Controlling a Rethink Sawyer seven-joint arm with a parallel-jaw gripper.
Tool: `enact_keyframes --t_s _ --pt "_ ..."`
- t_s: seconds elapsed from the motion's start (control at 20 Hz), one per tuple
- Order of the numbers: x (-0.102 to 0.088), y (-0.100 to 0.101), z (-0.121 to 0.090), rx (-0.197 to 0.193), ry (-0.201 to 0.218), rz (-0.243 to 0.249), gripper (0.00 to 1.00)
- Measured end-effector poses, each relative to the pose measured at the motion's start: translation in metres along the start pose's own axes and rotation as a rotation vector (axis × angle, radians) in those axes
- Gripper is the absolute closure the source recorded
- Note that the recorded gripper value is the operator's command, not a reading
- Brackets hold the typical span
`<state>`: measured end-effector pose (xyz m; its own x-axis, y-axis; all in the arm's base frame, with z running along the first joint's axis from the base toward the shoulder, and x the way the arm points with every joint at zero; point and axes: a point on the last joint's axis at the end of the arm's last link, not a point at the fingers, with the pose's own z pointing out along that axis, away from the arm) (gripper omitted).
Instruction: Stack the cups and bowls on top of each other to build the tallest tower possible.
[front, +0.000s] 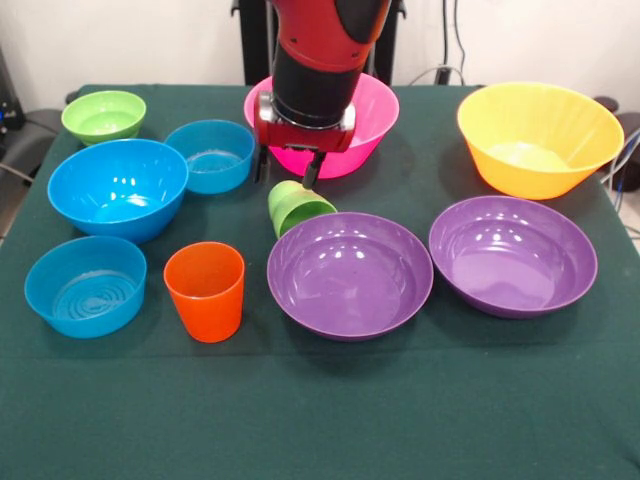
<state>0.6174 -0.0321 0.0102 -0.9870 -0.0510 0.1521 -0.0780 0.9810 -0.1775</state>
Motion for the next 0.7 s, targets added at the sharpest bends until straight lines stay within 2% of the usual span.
enact_keyframes --t_s 0.7 --pt "-0.012 -0.002 -0.003 -0.001 -0.05 0.016 0.0"
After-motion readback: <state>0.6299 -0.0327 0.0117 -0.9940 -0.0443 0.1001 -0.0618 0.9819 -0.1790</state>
